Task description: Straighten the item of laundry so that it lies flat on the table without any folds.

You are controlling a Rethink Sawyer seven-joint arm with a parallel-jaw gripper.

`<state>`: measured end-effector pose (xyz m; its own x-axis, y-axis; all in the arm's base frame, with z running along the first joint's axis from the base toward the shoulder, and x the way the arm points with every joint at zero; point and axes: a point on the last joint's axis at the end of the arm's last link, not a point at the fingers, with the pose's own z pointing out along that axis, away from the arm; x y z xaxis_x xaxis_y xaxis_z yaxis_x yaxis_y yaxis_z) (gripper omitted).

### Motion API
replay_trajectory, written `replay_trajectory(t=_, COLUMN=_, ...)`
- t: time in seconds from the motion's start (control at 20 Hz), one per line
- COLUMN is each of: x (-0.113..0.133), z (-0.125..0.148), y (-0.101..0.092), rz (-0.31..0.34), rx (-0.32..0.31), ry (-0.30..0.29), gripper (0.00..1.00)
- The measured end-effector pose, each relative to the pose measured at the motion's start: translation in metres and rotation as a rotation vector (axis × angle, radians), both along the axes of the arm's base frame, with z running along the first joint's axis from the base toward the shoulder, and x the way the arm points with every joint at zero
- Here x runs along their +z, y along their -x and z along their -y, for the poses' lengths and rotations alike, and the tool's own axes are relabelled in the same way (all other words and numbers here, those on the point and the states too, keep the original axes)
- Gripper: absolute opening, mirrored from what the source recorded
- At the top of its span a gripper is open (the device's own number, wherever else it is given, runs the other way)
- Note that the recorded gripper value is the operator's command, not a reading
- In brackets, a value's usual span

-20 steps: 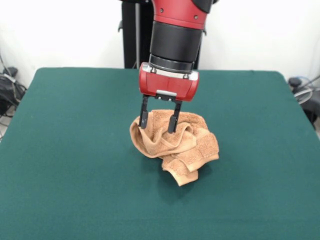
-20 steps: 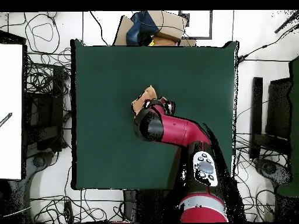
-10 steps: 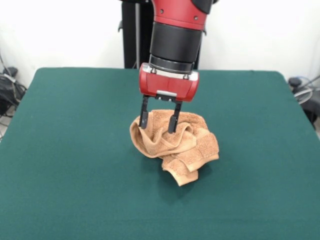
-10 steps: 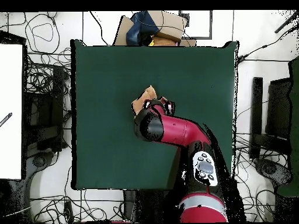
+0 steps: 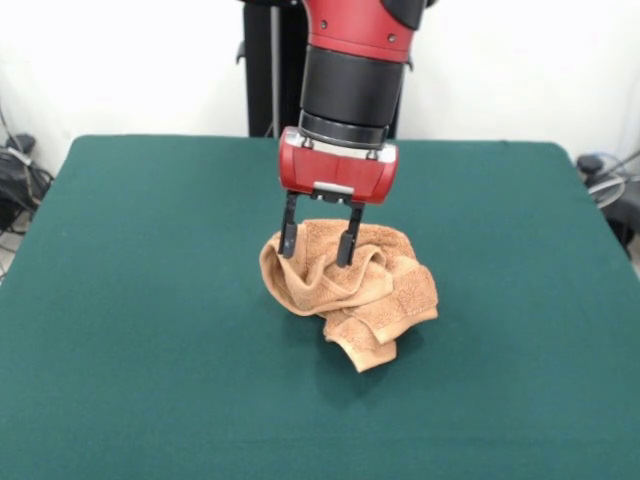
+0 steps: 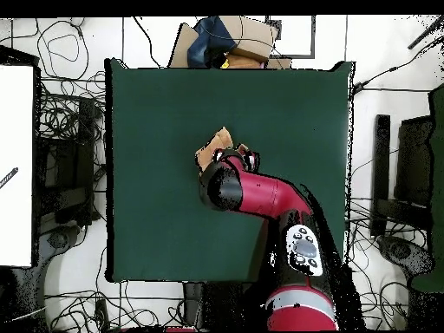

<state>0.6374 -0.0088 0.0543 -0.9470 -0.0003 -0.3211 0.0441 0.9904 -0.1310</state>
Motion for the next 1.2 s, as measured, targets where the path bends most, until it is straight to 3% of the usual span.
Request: replay_trajectory(t=1.2, x=-0.03, z=-0.003, y=0.016, rz=-0.056, rx=-0.001, ry=-0.012, gripper=1.0)
